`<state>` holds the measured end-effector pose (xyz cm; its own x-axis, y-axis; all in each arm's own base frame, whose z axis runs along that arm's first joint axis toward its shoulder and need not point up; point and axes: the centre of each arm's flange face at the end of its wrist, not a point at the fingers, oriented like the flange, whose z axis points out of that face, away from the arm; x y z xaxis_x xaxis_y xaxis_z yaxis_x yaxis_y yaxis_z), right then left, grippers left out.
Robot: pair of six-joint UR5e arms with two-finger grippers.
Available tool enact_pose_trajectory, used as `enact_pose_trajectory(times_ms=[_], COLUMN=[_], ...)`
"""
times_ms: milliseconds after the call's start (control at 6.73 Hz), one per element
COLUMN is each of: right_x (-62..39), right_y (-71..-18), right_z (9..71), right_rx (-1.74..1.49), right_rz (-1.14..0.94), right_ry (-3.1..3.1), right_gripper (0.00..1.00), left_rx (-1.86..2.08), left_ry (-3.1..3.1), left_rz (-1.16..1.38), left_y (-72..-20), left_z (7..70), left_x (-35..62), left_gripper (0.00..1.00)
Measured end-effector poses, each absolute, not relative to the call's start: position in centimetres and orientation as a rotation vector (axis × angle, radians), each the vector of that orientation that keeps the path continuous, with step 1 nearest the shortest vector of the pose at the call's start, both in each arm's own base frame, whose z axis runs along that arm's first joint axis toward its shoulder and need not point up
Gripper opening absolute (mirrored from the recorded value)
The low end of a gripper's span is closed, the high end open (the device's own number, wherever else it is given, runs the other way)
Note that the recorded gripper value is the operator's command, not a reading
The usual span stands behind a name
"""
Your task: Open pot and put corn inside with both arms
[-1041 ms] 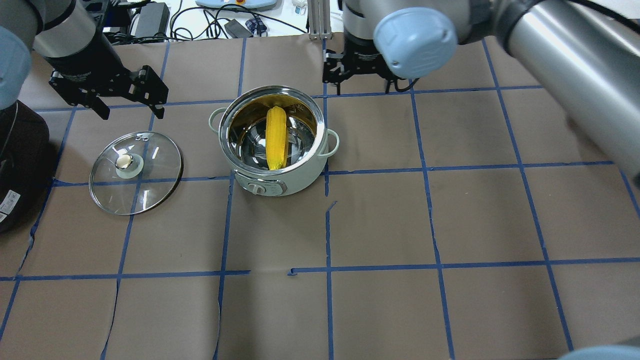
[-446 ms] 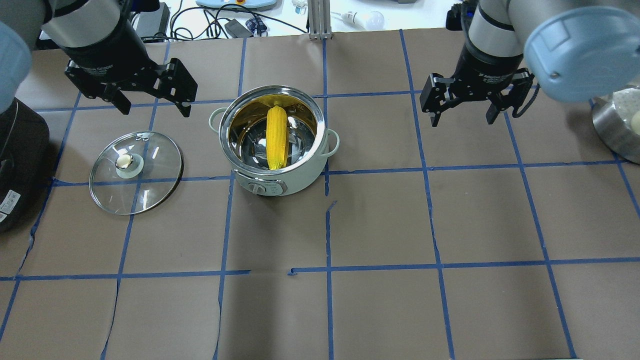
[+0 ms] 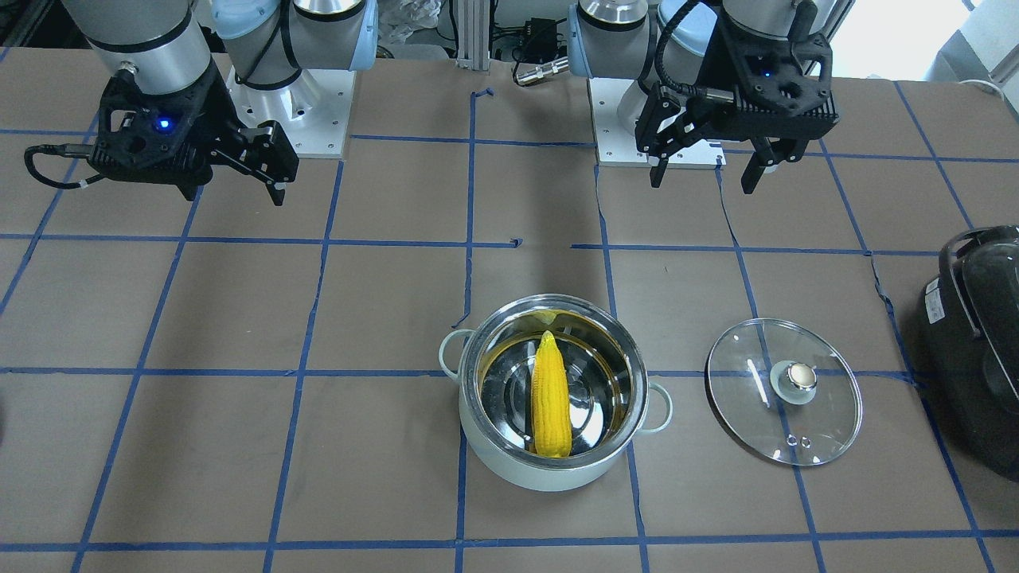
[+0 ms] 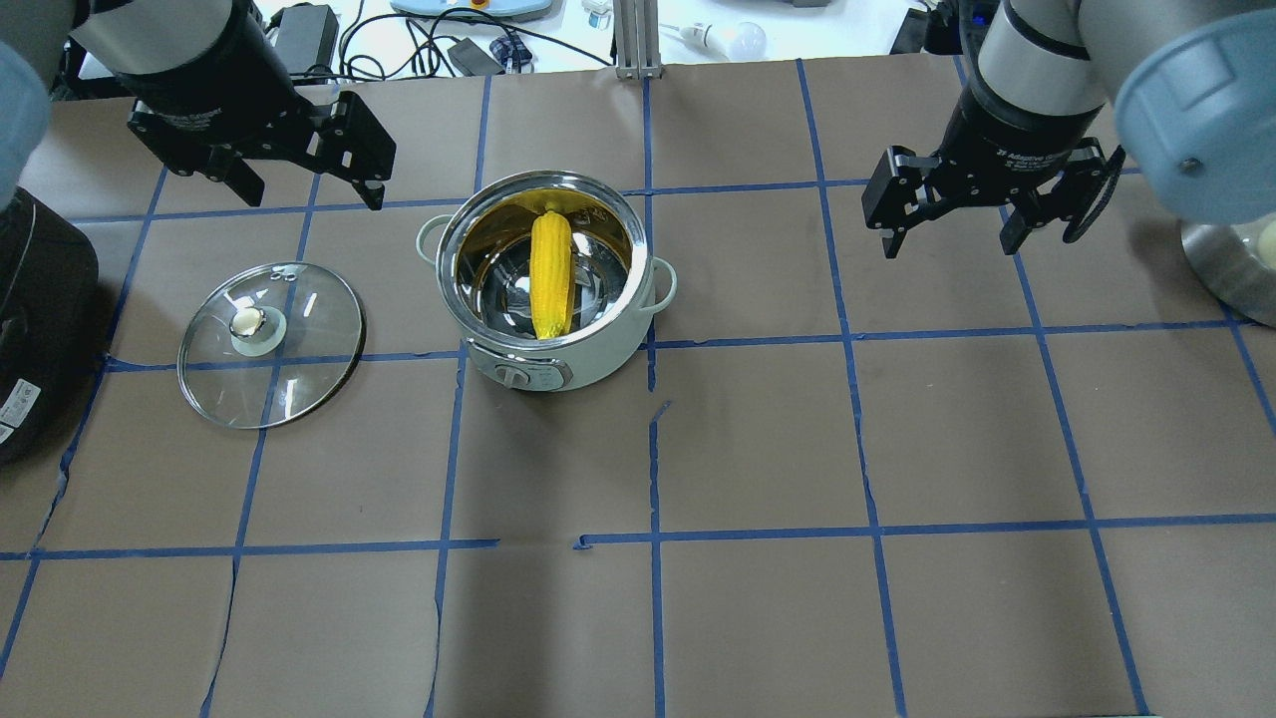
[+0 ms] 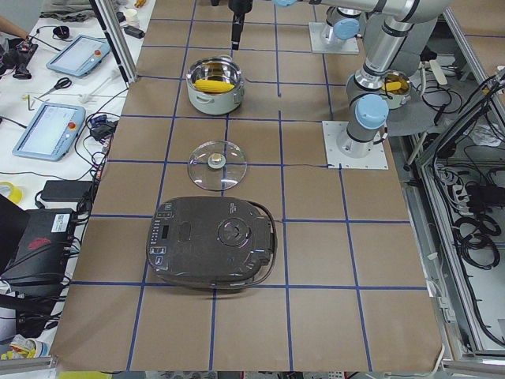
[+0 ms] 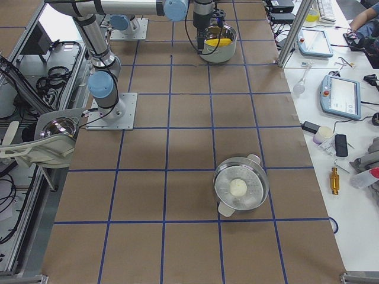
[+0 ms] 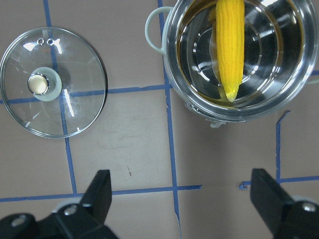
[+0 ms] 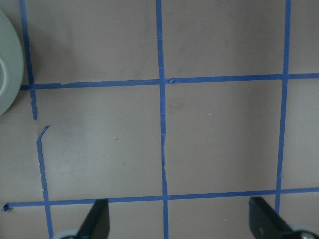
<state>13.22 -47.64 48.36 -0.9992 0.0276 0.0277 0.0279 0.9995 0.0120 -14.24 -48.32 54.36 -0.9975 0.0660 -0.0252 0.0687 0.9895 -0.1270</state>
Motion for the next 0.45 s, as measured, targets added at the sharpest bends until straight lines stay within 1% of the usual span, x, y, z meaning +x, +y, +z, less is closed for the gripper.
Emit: enact_pose_trajectory(times_ms=[446], right_x=[13.31], right_y=[-47.42], right_z=[49.34], right_rx=[-0.041], right_rz=[-0.031], right_ry=[-3.115], right_gripper=[1.0], left_rx=[0.09], left_ry=[3.115], left_rz=[-0.24], left_y=[-48.85], left_z=[54.39], left_x=[-14.18], left_gripper=[1.0])
